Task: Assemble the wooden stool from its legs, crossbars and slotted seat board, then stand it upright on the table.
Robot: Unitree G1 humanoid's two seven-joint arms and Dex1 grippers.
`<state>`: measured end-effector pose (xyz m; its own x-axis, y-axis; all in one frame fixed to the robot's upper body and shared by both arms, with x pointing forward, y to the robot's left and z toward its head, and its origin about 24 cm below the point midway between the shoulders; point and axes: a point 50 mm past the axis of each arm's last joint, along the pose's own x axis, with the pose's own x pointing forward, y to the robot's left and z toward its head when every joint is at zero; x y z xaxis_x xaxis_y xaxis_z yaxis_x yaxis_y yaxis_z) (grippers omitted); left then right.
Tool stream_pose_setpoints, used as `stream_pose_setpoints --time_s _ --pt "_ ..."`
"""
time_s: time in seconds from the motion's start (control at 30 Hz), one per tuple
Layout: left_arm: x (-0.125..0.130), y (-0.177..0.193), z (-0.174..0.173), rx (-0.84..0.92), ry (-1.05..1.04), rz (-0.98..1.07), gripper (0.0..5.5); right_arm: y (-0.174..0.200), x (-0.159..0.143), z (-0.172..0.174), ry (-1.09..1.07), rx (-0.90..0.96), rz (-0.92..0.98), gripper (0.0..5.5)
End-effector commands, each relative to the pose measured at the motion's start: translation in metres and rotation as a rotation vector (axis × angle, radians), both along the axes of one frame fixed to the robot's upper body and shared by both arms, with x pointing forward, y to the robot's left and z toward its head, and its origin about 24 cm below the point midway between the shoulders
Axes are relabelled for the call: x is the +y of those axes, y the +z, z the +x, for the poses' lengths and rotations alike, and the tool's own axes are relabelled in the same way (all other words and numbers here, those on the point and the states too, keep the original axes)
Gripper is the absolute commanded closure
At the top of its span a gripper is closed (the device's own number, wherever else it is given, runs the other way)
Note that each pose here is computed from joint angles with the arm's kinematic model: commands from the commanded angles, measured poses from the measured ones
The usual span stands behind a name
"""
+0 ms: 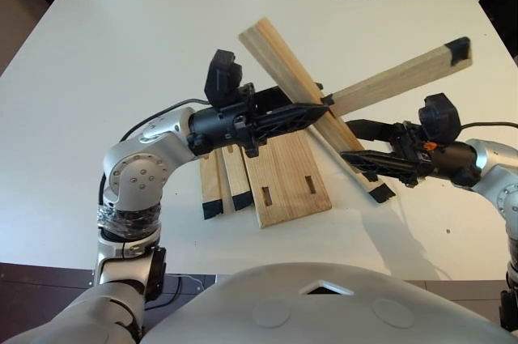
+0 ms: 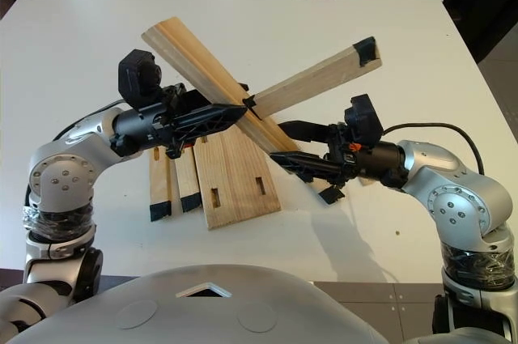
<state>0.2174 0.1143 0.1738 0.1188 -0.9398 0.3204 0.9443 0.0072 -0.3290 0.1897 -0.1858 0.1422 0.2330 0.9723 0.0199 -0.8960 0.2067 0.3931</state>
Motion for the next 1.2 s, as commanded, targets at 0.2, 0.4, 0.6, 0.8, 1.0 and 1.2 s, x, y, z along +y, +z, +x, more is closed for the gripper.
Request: stream_pose_setpoints --time_s 0.2,0.4,0.6,0.8,1.0,1.2 --pt "0.06 0.017 -0.024 -0.089 0.057 0.267 3.44 -0.012 -0.04 -0.016 -0.262 0.015 -0.071 2.3" --pt "0.072 0.018 -0.043 -0.063 0.006 0.381 3.44 -0.031 -0.043 -0.038 -0.396 0.062 -0.079 2.3" --pt "0.078 -0.002 -0.043 -0.025 0.031 0.462 3.44 -0.036 -0.044 -0.043 -0.433 0.065 -0.108 2.3" --pt "0.085 -0.018 -0.039 -0.07 0.039 0.557 3.44 -0.041 -0.044 -0.041 -0.432 0.061 -0.149 2.3" --pt "0.084 -0.026 -0.043 -0.101 0.027 0.593 3.44 -0.042 -0.045 -0.041 -0.429 0.057 -0.172 2.3" --pt "0.077 -0.038 -0.051 -0.201 -0.004 0.704 3.45 -0.044 -0.044 -0.041 -0.425 0.049 -0.183 2.3"
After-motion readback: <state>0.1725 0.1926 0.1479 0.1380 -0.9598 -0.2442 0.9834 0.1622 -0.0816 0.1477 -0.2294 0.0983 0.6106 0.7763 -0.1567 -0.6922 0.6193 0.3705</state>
